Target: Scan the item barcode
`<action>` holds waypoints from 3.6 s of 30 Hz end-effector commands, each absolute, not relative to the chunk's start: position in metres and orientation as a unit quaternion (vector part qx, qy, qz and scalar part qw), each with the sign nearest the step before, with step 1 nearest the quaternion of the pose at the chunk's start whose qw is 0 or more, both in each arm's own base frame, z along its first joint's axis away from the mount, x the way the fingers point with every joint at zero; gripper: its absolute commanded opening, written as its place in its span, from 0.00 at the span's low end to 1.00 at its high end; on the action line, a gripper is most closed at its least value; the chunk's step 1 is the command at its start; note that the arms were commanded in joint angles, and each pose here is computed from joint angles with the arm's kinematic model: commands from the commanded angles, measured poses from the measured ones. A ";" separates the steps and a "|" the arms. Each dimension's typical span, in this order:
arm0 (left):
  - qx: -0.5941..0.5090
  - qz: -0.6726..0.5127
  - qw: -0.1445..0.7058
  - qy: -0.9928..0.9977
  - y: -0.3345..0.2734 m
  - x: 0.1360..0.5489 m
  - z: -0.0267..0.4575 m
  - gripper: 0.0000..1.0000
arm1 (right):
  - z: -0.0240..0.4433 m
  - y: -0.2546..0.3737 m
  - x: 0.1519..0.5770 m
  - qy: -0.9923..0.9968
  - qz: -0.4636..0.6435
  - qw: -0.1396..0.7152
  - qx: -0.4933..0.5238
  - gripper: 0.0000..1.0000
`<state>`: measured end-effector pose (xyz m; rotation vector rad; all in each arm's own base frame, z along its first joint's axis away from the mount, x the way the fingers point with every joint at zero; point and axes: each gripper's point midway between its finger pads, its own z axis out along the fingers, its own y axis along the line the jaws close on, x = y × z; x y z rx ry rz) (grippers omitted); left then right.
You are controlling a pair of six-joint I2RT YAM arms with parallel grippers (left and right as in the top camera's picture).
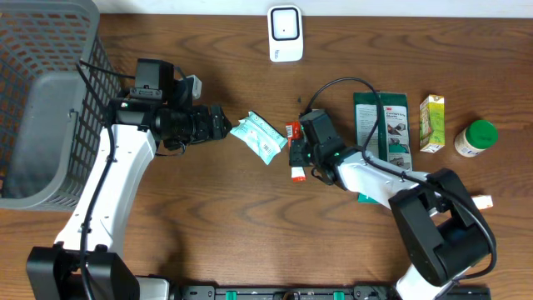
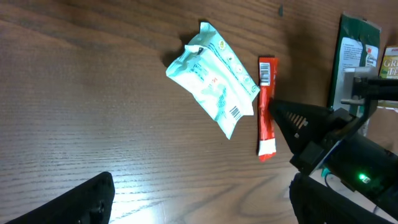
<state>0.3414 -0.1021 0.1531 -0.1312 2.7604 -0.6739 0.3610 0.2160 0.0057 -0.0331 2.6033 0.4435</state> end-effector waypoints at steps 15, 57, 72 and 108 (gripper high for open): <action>-0.035 -0.239 0.147 0.959 -0.105 0.339 0.153 0.91 | 0.014 0.213 0.365 0.952 0.137 0.274 -0.015 0.34; 0.168 -0.439 0.166 0.867 -0.184 0.313 0.203 0.91 | 0.179 0.203 0.372 0.848 0.439 0.297 0.010 0.01; 0.357 -0.547 0.243 0.717 -0.267 0.288 0.264 0.76 | 0.275 0.224 0.357 0.733 0.611 0.295 -0.050 0.01; 0.359 -0.463 0.297 0.754 -0.292 0.309 0.252 0.28 | 0.286 0.235 0.347 0.719 0.634 0.279 -0.061 0.01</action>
